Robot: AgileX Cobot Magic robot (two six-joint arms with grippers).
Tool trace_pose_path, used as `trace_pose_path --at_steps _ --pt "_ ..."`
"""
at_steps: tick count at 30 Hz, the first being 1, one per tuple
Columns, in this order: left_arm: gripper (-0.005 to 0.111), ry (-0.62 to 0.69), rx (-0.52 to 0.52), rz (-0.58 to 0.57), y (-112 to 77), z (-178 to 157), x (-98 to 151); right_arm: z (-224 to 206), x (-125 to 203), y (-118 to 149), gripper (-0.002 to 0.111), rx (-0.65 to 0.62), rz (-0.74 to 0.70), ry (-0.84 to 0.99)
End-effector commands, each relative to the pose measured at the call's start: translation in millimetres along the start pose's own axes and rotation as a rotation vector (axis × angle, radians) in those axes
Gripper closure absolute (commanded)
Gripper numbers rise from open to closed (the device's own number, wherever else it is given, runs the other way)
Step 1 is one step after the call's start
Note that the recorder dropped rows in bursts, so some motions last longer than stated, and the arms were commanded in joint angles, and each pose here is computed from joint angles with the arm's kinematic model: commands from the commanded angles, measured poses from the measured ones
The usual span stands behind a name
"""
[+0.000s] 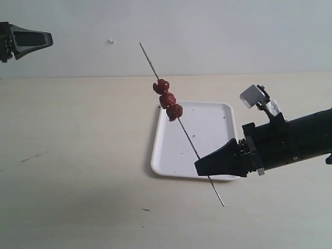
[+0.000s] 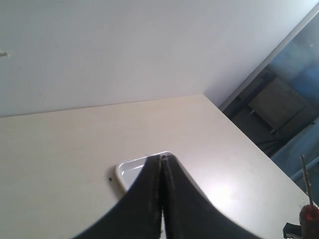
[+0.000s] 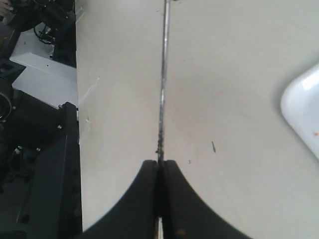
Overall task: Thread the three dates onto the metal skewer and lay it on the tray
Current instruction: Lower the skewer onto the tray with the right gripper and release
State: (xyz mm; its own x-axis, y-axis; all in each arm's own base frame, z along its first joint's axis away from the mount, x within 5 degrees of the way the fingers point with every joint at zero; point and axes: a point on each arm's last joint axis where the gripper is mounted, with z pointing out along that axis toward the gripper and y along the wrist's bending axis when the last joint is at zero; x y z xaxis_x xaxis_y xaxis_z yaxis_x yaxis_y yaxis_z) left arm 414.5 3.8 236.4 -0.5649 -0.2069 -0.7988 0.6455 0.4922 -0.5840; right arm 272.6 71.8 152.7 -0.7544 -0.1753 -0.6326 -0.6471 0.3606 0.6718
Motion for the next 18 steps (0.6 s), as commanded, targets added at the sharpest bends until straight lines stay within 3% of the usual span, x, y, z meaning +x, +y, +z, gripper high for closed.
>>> trace_pose_path --at_steps 1,7,13,18 --pt "0.107 -0.017 0.008 0.005 -3.6 -1 -2 1 1 3 0.108 -0.023 -0.016 -0.002" --pt "0.107 -0.015 0.008 0.006 -3.5 -1 -2 1 -5 2 0.108 -0.017 0.131 -0.064" --pt "0.107 -0.011 0.007 0.007 -3.5 -1 -2 -3 -6 -23 0.108 0.249 0.380 -0.130" --pt "0.107 -0.010 0.006 -0.007 -2.8 -1 2 -2 -5 -33 0.108 0.379 0.436 -0.142"
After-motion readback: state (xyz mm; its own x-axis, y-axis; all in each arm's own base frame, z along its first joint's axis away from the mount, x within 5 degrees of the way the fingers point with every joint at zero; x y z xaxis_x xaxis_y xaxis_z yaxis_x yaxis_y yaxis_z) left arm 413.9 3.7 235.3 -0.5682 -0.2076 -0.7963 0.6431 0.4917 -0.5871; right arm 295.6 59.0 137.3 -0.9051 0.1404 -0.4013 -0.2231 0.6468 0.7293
